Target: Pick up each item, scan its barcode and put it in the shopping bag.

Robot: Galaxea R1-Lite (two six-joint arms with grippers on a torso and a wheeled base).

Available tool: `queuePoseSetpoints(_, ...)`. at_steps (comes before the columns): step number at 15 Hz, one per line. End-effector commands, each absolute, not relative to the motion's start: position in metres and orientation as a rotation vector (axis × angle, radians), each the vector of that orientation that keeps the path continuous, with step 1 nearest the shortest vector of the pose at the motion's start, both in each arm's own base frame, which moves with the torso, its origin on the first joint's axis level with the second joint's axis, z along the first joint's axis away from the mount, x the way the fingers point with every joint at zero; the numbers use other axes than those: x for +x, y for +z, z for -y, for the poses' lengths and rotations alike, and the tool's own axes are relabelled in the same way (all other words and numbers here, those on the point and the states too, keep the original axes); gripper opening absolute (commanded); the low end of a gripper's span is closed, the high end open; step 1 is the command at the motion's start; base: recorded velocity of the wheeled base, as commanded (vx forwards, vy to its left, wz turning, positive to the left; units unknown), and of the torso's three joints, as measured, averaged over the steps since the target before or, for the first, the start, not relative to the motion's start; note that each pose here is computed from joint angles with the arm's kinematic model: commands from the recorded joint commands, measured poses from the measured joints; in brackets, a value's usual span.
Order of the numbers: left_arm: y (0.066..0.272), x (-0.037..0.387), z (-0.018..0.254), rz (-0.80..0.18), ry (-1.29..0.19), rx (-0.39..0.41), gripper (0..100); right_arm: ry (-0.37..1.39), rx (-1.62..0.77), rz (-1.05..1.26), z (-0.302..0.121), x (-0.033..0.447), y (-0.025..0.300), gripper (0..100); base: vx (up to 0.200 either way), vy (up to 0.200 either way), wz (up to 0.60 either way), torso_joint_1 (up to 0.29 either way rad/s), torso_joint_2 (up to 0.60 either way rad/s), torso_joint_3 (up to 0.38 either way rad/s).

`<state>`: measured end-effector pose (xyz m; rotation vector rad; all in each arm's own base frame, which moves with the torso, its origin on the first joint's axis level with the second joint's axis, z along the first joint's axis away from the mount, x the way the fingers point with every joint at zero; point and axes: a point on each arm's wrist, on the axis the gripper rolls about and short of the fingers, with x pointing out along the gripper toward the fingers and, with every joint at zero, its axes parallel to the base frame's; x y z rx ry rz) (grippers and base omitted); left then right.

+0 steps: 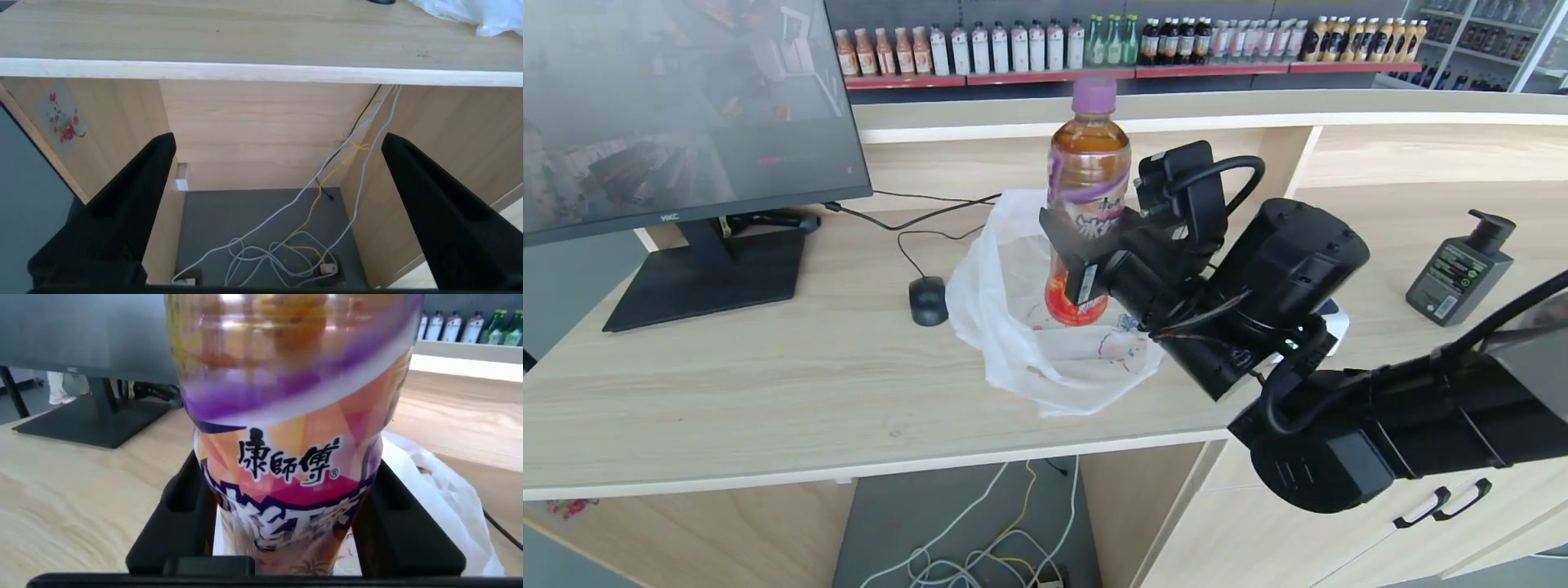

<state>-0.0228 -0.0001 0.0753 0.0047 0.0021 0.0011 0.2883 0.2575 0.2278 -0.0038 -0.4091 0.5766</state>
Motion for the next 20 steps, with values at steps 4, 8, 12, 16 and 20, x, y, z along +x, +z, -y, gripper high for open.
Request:
queuePoseSetpoints(4, 0.075, -0.023, 0.0, -0.002, 0.002, 0.005, 100, 0.545, -0.029, 0.368, -0.271, 0.324, 0.221, 0, 0.0, 0.0, 0.0, 0.0, 0.0, 0.0)
queuePoseSetpoints(8, 0.075, -0.023, 0.0, -0.002, 0.002, 0.005, 100, 0.5, -0.042, 0.362, -0.269, 0.359, 0.228, 0, 0.0, 0.0, 0.0, 0.0, 0.0, 0.0)
queuePoseSetpoints(12, 0.075, -0.023, 0.0, -0.002, 0.002, 0.005, 100, 0.518, -0.038, 0.337, -0.281, 0.381, 0.227, 0, 0.0, 0.0, 0.0, 0.0, 0.0, 0.0)
queuePoseSetpoints(16, 0.075, -0.023, 0.0, -0.002, 0.002, 0.005, 100, 0.517, -0.028, 0.321, -0.29, 0.395, 0.222, 0, 0.0, 0.0, 0.0, 0.0, 0.0, 0.0)
queuePoseSetpoints(20, 0.075, -0.023, 0.0, -0.002, 0.003, 0.005, 100, 0.522, -0.023, 0.304, -0.296, 0.403, 0.209, 0, 0.0, 0.0, 0.0, 0.0, 0.0, 0.0)
